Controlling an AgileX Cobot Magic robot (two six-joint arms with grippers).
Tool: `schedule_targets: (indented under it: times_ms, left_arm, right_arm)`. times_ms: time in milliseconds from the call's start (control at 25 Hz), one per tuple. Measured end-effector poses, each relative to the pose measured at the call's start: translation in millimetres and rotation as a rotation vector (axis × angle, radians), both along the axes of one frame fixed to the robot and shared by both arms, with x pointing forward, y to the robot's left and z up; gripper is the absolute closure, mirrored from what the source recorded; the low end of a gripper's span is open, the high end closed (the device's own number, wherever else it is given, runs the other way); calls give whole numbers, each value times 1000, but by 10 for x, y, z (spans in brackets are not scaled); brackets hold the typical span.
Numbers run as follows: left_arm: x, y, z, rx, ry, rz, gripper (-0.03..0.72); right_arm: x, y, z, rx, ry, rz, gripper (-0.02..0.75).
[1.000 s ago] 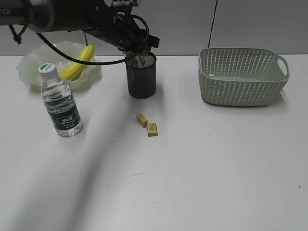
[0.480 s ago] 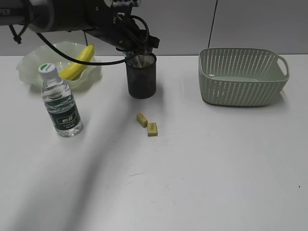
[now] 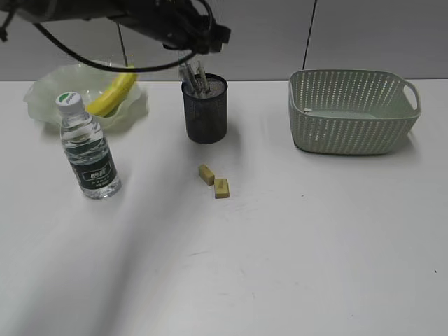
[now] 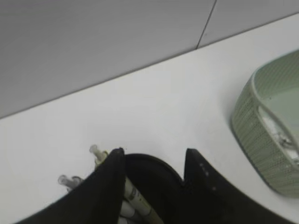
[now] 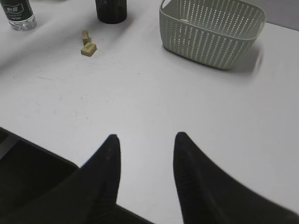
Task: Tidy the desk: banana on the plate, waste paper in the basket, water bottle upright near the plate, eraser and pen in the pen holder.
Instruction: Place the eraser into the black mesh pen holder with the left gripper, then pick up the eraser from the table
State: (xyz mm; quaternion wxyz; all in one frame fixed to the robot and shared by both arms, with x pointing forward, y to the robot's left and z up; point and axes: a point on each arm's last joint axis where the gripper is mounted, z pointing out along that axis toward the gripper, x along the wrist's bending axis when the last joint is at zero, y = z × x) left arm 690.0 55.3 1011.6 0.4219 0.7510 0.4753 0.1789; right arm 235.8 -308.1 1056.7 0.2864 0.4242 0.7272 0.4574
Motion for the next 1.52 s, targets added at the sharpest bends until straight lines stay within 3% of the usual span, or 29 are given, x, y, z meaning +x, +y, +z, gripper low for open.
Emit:
schedule_targets:
  times_ms: [240,440,560,960,1040,1280,1520]
  left_arm:
    - [-223,114,706,-21,-97,-20,370]
    - [-553,355,1231,163,-137,-67,370]
    - [-824,535,1546,241,-122,-73,370]
    - [-1809,1151,2391,305,-82,12,370]
    - [-2005,1275,2507,312,-77,35,370]
    - [-2606,1608,2754,245,-147,92,370]
    - [-3135,1881,2401,265,-100,84,373]
  right_arm:
    - [0,0,0,0,0,0,423]
    - [0,0,0,0,0,0,423]
    - [0,0,0,0,0,0,423]
    - [0,0,0,0,0,0,424]
    - [0,0,0,0,0,0,424]
    - [77,49,17,-26,40,1,424]
    - [347,227,195,-86,21,39,424]
